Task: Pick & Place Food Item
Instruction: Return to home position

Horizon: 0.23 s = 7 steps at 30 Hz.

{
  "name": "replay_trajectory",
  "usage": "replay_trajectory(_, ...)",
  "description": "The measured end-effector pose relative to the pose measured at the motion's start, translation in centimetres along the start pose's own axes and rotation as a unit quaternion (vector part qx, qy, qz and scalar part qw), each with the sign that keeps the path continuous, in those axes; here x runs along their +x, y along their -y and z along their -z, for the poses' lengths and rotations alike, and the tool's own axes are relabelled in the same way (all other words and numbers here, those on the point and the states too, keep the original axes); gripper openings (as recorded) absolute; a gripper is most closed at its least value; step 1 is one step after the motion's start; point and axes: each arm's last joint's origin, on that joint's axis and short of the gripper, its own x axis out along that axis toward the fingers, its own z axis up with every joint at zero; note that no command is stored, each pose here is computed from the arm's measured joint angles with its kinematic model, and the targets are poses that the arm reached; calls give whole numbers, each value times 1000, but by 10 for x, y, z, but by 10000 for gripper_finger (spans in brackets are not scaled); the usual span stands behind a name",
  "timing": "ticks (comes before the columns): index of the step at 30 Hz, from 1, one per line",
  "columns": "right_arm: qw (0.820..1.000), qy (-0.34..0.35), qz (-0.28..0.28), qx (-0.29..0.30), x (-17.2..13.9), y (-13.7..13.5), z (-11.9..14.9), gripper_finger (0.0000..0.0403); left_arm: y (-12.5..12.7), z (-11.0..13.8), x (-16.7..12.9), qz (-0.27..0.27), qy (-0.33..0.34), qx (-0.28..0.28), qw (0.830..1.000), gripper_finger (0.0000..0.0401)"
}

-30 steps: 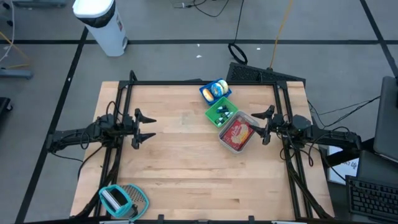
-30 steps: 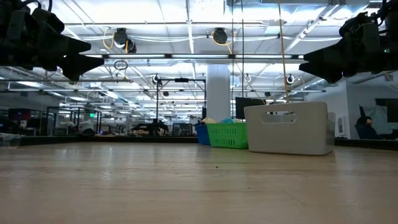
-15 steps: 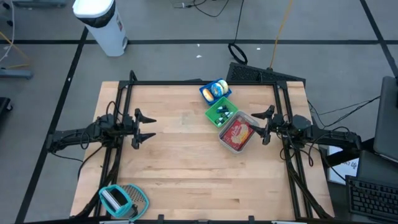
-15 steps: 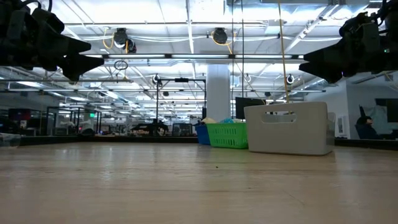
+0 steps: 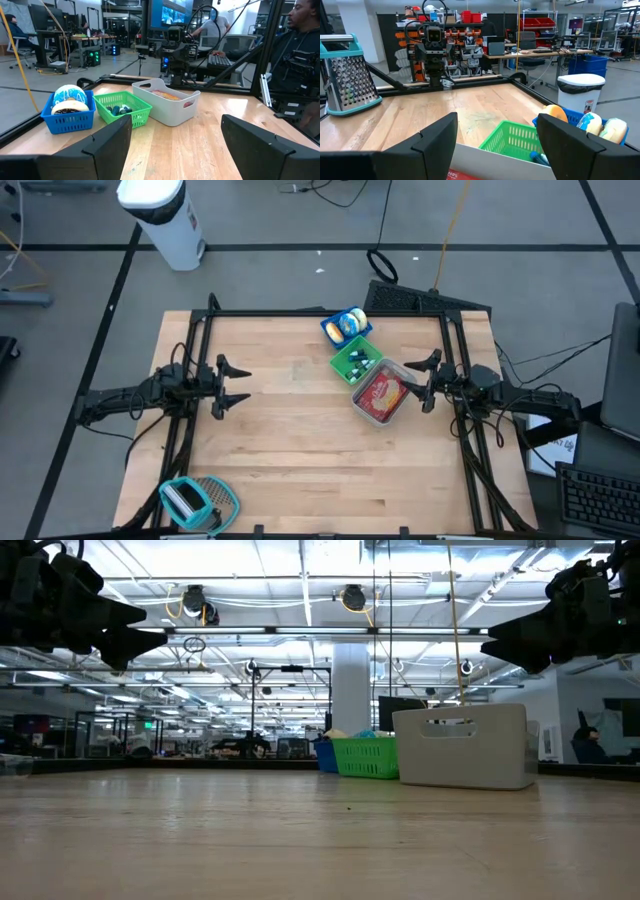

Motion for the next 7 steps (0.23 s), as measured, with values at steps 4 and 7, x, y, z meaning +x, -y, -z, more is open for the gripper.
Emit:
replay_trajectory(4, 1000, 0, 0, 0, 0, 0, 0, 259, 0, 0, 0, 0, 0, 0, 1000, 310)
replay_trajectory(7, 1000, 0, 0, 0, 0, 0, 0, 260, 0, 0, 0, 0, 0, 0, 1000, 310)
